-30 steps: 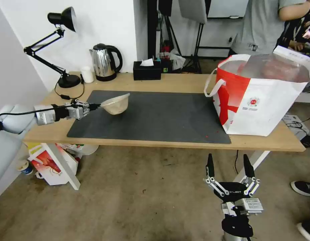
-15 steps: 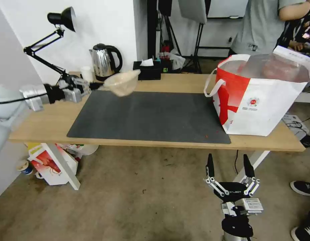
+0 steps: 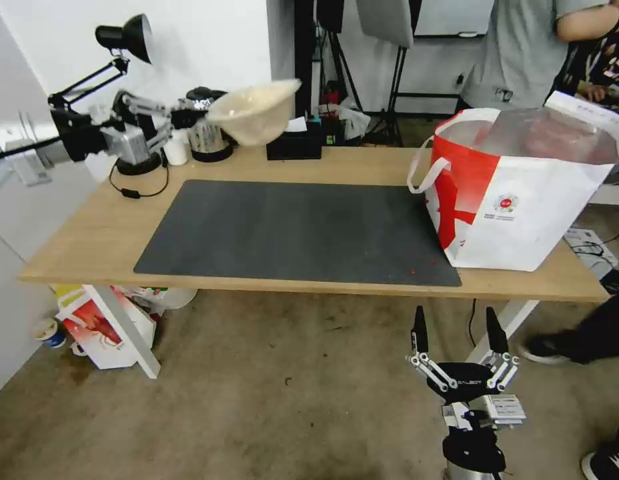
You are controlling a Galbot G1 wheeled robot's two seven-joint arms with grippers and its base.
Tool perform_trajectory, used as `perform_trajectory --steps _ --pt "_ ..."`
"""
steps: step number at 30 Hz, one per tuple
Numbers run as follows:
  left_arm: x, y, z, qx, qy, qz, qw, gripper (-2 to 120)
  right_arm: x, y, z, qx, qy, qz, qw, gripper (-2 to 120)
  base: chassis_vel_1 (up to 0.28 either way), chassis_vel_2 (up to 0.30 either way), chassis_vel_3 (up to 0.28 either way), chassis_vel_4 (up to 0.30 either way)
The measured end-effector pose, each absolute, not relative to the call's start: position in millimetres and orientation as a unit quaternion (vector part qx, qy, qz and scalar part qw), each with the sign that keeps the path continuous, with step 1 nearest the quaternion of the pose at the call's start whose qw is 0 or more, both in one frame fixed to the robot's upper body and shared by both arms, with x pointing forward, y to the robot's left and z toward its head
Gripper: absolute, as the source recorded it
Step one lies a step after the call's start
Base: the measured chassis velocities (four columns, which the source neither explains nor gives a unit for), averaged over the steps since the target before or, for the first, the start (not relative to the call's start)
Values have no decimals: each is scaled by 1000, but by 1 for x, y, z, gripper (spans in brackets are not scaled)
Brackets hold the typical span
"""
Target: Pick up the trash from the table and place it into the takeout bag.
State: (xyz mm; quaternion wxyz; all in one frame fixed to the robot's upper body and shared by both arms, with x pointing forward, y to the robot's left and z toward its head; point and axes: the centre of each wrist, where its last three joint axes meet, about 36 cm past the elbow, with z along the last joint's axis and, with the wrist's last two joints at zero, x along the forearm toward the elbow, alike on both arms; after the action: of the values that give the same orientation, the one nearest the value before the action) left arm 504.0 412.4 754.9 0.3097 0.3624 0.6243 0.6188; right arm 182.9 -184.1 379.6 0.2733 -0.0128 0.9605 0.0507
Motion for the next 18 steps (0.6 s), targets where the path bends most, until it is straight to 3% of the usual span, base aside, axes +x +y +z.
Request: perform_trajectory --steps 6,18 --pt "538 376 793 378 598 619 342 0 183 -184 380 -13 961 51 273 100 0 0 0 0" --pt "584 302 816 414 567 602 380 0 183 -184 380 -13 961 51 273 100 0 0 0 0"
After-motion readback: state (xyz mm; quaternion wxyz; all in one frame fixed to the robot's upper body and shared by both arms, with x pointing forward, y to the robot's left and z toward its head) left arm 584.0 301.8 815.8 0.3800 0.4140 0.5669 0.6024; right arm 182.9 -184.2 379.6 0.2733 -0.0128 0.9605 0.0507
